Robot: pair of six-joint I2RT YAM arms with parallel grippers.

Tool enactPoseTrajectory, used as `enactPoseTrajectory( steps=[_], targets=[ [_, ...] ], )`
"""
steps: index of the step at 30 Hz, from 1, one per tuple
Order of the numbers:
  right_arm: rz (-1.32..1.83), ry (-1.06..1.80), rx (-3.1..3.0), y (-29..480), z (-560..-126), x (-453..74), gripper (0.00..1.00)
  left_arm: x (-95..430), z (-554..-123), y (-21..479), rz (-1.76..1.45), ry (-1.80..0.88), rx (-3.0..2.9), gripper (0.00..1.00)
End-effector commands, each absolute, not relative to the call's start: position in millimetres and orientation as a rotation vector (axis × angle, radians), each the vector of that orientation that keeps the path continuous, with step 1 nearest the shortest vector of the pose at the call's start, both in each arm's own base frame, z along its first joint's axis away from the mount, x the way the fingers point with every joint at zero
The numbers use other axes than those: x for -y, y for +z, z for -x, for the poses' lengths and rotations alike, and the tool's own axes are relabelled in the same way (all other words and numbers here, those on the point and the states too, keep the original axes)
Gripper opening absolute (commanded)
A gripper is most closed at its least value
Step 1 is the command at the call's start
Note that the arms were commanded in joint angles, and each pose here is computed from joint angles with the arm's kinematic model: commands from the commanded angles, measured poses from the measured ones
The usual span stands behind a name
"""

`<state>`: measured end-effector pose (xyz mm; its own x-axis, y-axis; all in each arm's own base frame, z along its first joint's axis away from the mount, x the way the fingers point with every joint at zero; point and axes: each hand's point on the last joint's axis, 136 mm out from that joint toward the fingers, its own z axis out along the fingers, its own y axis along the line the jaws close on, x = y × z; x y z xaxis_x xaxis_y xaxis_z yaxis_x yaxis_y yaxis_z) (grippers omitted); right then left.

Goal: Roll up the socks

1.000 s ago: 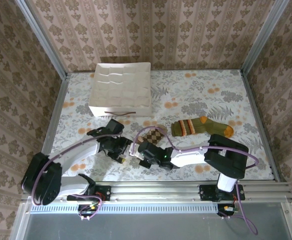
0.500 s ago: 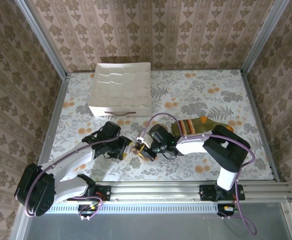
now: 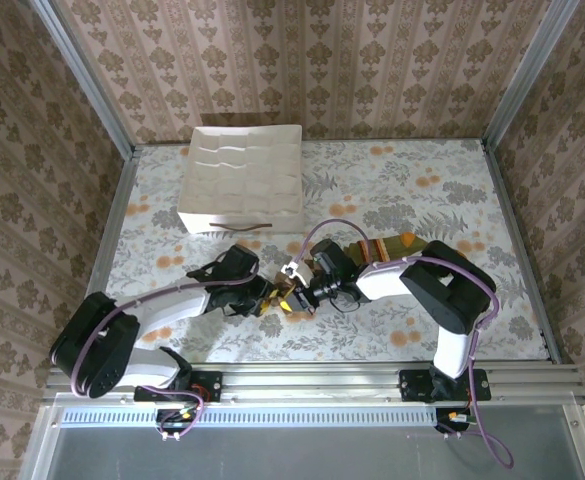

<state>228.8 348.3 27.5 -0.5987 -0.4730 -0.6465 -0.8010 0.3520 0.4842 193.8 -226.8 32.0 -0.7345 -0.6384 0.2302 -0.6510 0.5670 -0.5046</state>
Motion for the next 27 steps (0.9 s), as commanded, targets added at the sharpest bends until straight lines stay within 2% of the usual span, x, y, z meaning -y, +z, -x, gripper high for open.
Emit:
enactPoseTrajectory(
  steps=[1, 7, 9, 12, 14, 17, 22, 27],
  targets=[
    [1.018, 0.955, -2.664, -52, -196, -287, 0.00, 231, -187, 25, -1.070, 0.861, 2.770, 0.36],
    [0.992, 0.957, -2.690, -56, -200, -286, 0.00, 232, -180, 4, -1.012, 0.760, 2.779, 0.36],
    [0.998, 0.957, -2.683, -55, -202, -288, 0.00, 228, -172, -6, -1.018, 0.697, 2.757, 0.27],
    [1.033, 0.939, -2.644, -47, -207, -291, 0.01, 220, -159, -13, -1.045, 0.606, 2.722, 0.03],
    [1.079, 0.911, -2.566, -33, -212, -296, 0.11, 213, -150, -12, -1.061, 0.524, 2.708, 0.00],
    [1.167, 0.790, -2.382, 0, -220, -303, 0.33, 196, -139, -6, -1.093, 0.370, 2.698, 0.00],
    [1.263, 0.448, -2.053, 53, -218, -306, 0.46, 187, -134, 4, -1.125, 0.259, 2.687, 0.00],
    [1.400, 0.191, -1.849, 70, -189, -324, 0.51, 191, -137, 8, -1.101, 0.233, 2.688, 0.00]
  ],
)
